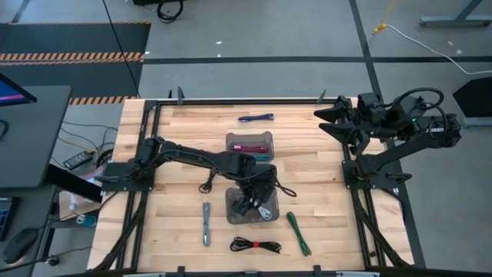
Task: Pick and place USB-C Cables
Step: Put the white charger cable into the bottom black transparent bin
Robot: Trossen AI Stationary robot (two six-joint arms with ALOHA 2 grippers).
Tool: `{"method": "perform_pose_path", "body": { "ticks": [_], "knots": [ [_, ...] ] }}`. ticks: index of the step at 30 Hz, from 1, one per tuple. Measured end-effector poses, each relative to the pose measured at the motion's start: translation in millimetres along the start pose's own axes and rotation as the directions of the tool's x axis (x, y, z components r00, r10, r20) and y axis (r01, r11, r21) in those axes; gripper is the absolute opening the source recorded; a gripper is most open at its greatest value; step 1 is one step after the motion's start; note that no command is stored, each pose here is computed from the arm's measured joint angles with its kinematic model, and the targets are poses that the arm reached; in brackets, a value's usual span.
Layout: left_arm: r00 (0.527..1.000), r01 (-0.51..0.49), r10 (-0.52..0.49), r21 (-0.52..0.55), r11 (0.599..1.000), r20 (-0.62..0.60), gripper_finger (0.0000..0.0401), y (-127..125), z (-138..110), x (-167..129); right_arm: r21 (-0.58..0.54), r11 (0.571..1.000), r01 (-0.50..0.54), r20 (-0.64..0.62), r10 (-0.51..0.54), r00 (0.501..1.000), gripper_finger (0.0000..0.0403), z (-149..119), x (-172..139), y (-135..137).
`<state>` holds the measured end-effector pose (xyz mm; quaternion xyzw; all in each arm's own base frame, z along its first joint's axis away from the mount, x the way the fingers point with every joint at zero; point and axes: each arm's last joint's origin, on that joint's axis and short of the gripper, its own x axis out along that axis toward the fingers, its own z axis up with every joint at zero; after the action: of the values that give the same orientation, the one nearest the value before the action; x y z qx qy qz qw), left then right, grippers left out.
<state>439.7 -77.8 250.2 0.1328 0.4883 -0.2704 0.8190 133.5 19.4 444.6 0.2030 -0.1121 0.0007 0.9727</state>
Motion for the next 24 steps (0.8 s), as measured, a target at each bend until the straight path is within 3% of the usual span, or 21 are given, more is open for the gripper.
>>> {"method": "perform_pose_path", "body": {
  "ticks": [7,16,20,24],
  "knots": [
    [0.996,-0.081,0.082,0.011,0.997,-0.033,0.027,2.7,-1.1,-0.2,0.0,1.0,-0.018,-0.007,0.018,1.0,0.0248,-0.2,0.0,0.5],
    [0.996,-0.082,0.085,0.113,0.99,-0.026,0.0259,4.3,-0.9,2.2,0.004,1.0,-0.017,-0.006,0.017,1.0,0.0248,-0.1,0.0,0.5],
    [0.996,-0.08,0.084,0.128,0.988,-0.027,0.0199,4.1,-0.9,2.2,0.004,1.0,-0.018,-0.005,0.018,1.0,0.0248,-0.1,0.0,0.5],
    [0.996,-0.08,0.085,0.161,0.984,-0.026,0.0091,4.8,-1.1,2.0,0.004,1.0,-0.02,0.001,0.02,1.0,0.0248,0.5,0.0,0.8]
  ]
}}
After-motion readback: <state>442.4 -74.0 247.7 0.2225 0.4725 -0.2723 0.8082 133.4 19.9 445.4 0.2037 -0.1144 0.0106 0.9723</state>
